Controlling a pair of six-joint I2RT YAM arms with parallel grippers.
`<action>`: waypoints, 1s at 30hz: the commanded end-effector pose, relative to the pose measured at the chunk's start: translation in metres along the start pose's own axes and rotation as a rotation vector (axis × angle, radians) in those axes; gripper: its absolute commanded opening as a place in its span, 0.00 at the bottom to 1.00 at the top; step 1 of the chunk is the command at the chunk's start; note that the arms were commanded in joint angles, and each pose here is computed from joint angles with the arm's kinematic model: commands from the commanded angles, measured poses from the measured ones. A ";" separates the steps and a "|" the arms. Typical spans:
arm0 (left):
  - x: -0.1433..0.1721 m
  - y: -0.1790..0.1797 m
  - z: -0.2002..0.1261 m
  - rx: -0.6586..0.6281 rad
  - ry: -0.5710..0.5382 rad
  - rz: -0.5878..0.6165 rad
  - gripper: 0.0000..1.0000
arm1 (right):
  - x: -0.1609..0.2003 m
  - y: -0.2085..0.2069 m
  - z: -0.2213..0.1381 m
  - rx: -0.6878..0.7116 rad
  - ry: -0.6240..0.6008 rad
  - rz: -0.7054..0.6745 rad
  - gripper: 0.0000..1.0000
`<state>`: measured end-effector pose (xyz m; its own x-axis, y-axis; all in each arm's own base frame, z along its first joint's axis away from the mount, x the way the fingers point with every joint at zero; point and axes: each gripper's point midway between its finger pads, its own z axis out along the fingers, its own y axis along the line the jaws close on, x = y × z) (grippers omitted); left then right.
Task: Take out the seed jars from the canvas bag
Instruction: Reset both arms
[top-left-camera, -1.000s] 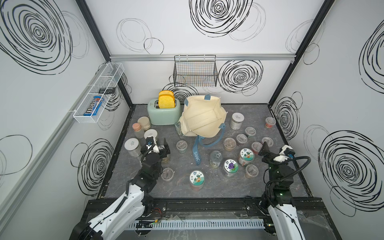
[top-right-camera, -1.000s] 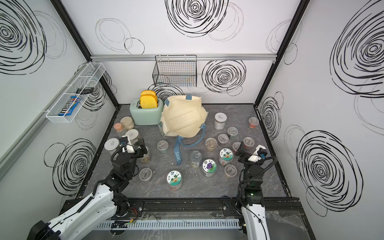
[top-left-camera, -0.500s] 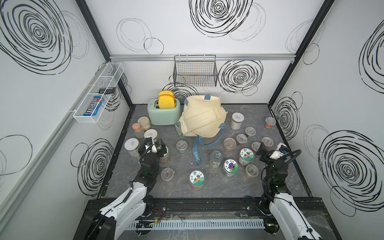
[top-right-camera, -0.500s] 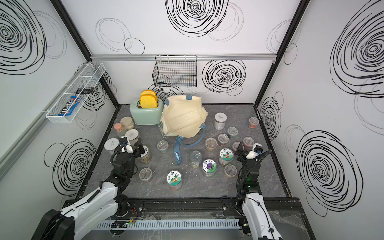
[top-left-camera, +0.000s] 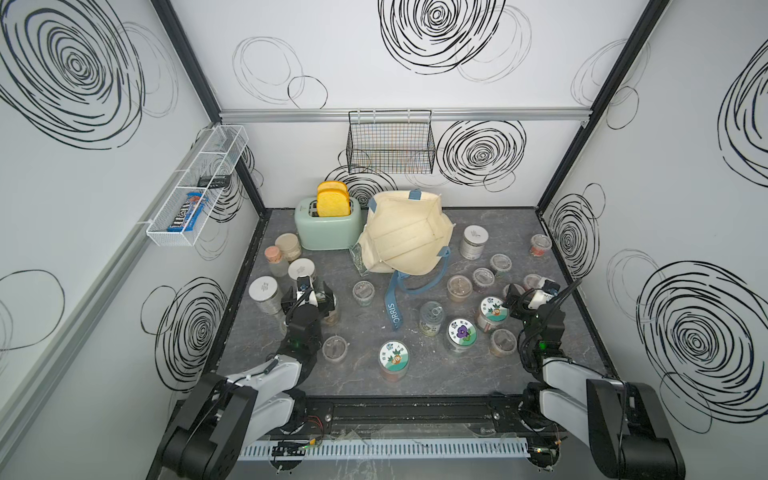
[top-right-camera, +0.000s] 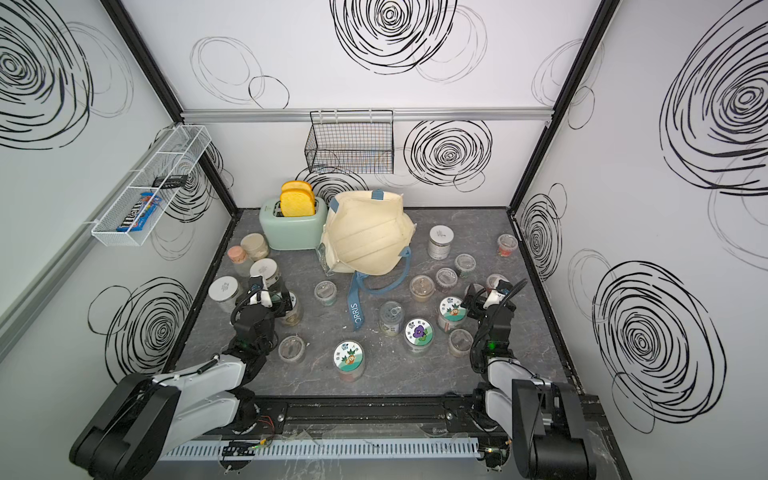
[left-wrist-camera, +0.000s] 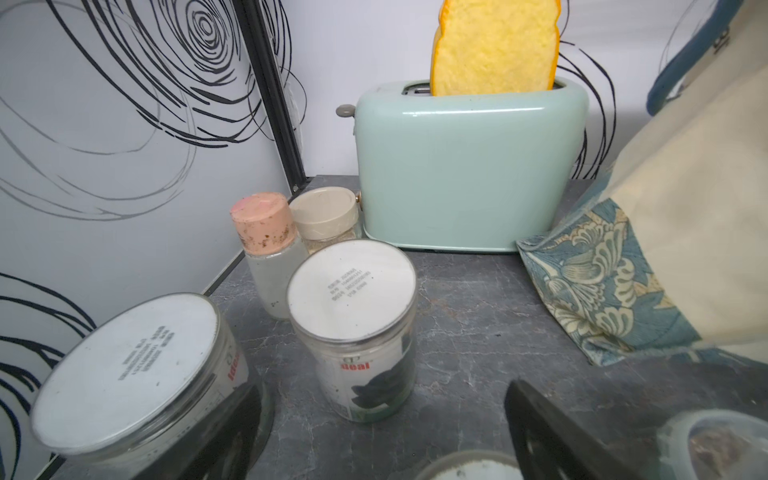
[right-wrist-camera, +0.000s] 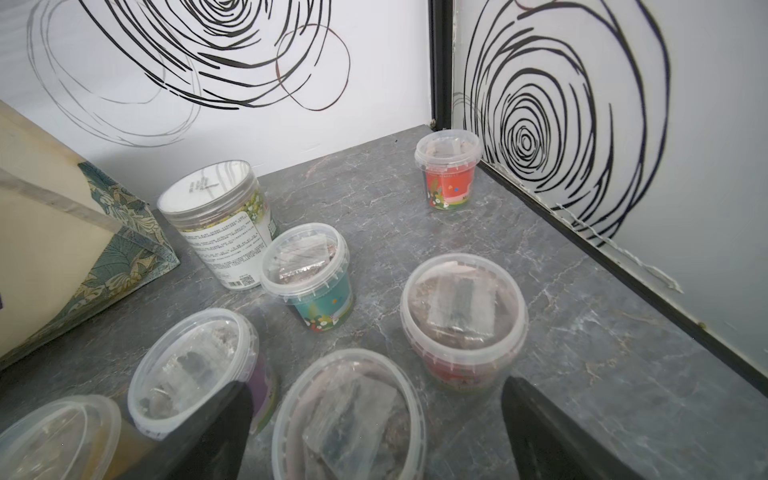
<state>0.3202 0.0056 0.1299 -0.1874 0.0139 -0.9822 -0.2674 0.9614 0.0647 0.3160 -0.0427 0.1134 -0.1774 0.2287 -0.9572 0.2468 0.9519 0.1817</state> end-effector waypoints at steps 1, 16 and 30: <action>-0.037 -0.008 0.011 0.034 -0.122 -0.042 0.96 | -0.033 0.024 0.012 -0.073 -0.090 -0.049 0.98; -0.042 -0.001 0.022 0.143 -0.235 -0.088 0.96 | -0.019 0.048 0.010 -0.188 -0.145 -0.175 0.97; -0.031 -0.010 0.038 0.200 -0.174 -0.079 0.96 | -0.006 0.062 0.037 -0.223 -0.037 -0.228 0.97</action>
<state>0.3597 0.0073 0.1310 -0.0851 -0.0226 -0.9961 -0.0966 0.9952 -0.0143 0.3658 0.0035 0.1237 -0.1572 0.0185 -0.9874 0.0069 0.9998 0.0177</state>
